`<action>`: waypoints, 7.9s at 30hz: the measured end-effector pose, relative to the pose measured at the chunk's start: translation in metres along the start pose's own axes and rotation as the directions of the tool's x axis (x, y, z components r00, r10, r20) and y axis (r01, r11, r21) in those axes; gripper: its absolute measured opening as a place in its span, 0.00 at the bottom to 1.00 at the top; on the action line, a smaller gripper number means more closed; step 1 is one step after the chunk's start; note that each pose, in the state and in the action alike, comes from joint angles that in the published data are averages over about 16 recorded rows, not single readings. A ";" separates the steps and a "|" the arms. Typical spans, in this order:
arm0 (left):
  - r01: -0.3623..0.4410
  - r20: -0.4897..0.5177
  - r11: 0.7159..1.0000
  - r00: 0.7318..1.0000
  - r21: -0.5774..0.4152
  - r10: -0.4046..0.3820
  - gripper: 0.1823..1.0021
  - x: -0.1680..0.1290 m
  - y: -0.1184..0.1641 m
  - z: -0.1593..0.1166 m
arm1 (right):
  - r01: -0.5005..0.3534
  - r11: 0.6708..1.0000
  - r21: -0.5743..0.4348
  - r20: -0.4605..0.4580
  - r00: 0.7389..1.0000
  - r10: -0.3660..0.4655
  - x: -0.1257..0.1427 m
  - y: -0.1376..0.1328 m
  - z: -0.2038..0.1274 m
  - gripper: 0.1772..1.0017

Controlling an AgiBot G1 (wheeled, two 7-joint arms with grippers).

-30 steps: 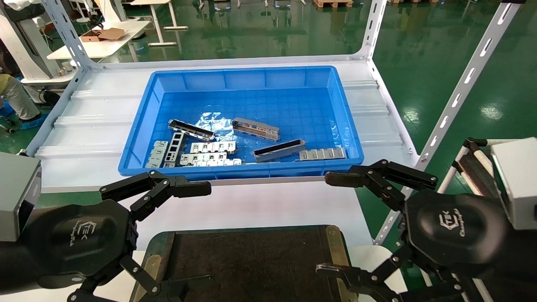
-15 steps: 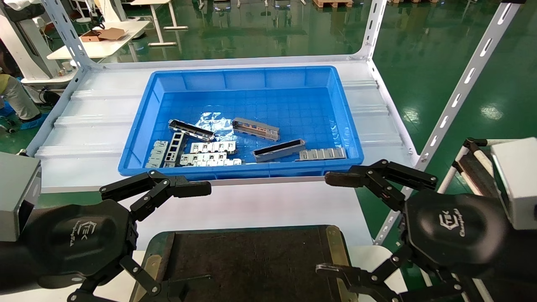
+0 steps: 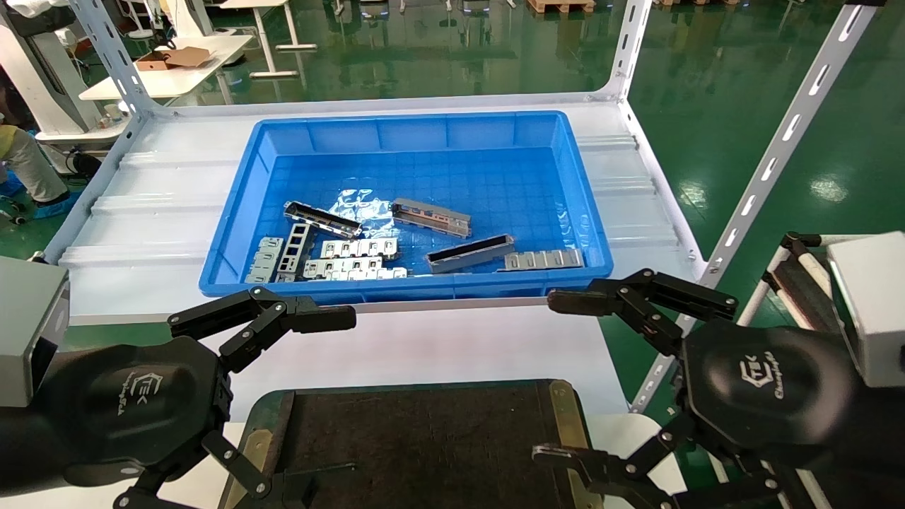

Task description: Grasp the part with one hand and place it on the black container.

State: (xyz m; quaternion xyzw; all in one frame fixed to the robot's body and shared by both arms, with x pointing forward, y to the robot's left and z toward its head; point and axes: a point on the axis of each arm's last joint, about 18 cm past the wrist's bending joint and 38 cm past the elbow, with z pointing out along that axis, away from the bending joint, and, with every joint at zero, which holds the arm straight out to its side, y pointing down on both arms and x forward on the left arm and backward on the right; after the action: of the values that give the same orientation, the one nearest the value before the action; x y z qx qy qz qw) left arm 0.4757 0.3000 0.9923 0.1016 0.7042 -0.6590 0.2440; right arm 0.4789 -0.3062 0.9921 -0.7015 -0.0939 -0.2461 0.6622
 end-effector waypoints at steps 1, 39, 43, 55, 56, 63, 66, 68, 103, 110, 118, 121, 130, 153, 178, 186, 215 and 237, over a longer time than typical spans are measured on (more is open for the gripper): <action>0.000 0.000 1.000 1.000 0.000 0.000 1.00 0.000 0.000 0.000 | 0.000 1.000 0.000 0.000 1.000 0.000 0.000 0.000 0.000 1.00; 0.039 0.120 0.998 0.992 -0.042 -0.033 1.00 -0.069 0.034 0.045 | 0.000 1.000 0.000 0.000 1.000 0.000 0.000 0.000 0.000 1.00; 0.043 0.149 0.998 0.988 -0.048 -0.035 1.00 -0.085 0.040 0.055 | 0.000 1.000 0.000 0.000 1.000 0.000 0.000 0.000 0.000 1.00; 0.045 0.248 0.996 0.968 -0.074 -0.026 1.00 -0.138 0.055 0.087 | 0.000 1.000 0.000 0.000 1.000 0.000 0.000 0.000 0.000 1.00; 0.045 0.257 0.996 0.966 -0.077 -0.024 1.00 -0.143 0.057 0.090 | 0.000 1.000 0.000 0.000 1.000 0.000 0.000 0.000 0.000 1.00; 0.043 0.325 0.994 0.946 -0.105 -0.007 1.00 -0.172 0.068 0.110 | 0.000 1.000 0.000 0.000 1.000 0.000 0.000 0.000 0.000 1.00; 0.044 0.358 0.992 0.934 -0.120 0.002 1.00 -0.183 0.073 0.119 | 0.000 1.000 0.000 0.000 1.000 0.000 0.000 0.000 0.000 1.00; 0.046 0.382 0.991 0.924 -0.130 0.008 1.00 -0.190 0.077 0.125 | 0.000 1.000 0.000 0.000 1.000 0.000 0.000 0.000 0.000 1.00; 0.038 0.618 0.922 0.753 -0.386 0.228 1.00 -0.247 0.122 0.146 | 0.000 1.000 0.000 0.000 1.000 0.000 0.000 0.000 0.000 1.00; 0.019 0.602 0.911 0.756 -0.412 0.257 1.00 -0.247 0.123 0.148 | 0.000 1.000 0.000 0.000 1.000 0.000 0.000 0.000 0.000 1.00; -0.007 0.586 0.896 0.754 -0.444 0.296 1.00 -0.247 0.124 0.152 | 0.000 1.000 0.000 0.000 1.000 0.000 0.000 0.000 0.000 1.00; -0.016 0.579 0.890 0.754 -0.456 0.311 1.00 -0.247 0.125 0.153 | 0.000 1.000 0.000 0.000 1.000 0.000 0.000 0.000 0.000 0.99; -0.038 0.564 0.875 0.751 -0.482 0.343 0.98 -0.246 0.128 0.157 | 0.000 1.000 0.000 0.000 1.000 0.000 0.000 0.000 0.000 0.95; -0.034 0.576 0.872 0.738 -0.488 0.351 0.59 -0.245 0.132 0.162 | 0.000 1.000 0.000 0.000 1.000 0.000 0.000 0.000 0.000 0.46; -0.015 0.585 0.882 0.743 -0.470 0.325 0.06 -0.242 0.134 0.167 | 0.000 1.000 0.000 0.000 1.000 0.000 0.000 0.000 0.000 0.03; -0.006 0.606 0.900 0.738 -0.436 0.299 0.02 -0.246 0.125 0.168 | 0.000 1.000 0.000 0.000 1.000 0.000 0.000 0.000 0.000 0.02; 0.047 0.520 0.985 0.853 -0.165 0.047 0.01 -0.228 0.078 0.149 | 0.000 1.000 0.000 0.000 1.000 0.000 0.000 0.000 0.000 0.02; 0.070 0.154 0.996 0.986 -0.058 -0.060 0.01 -0.146 0.071 0.095 | 0.000 1.000 0.000 0.000 1.000 0.000 0.000 0.000 0.000 0.02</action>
State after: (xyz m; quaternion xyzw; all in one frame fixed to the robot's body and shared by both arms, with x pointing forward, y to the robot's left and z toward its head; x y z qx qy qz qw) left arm 0.6539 0.2410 0.9986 0.0204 0.7070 -0.6499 0.2782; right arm 0.4790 -0.3062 0.9921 -0.7015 -0.0939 -0.2461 0.6622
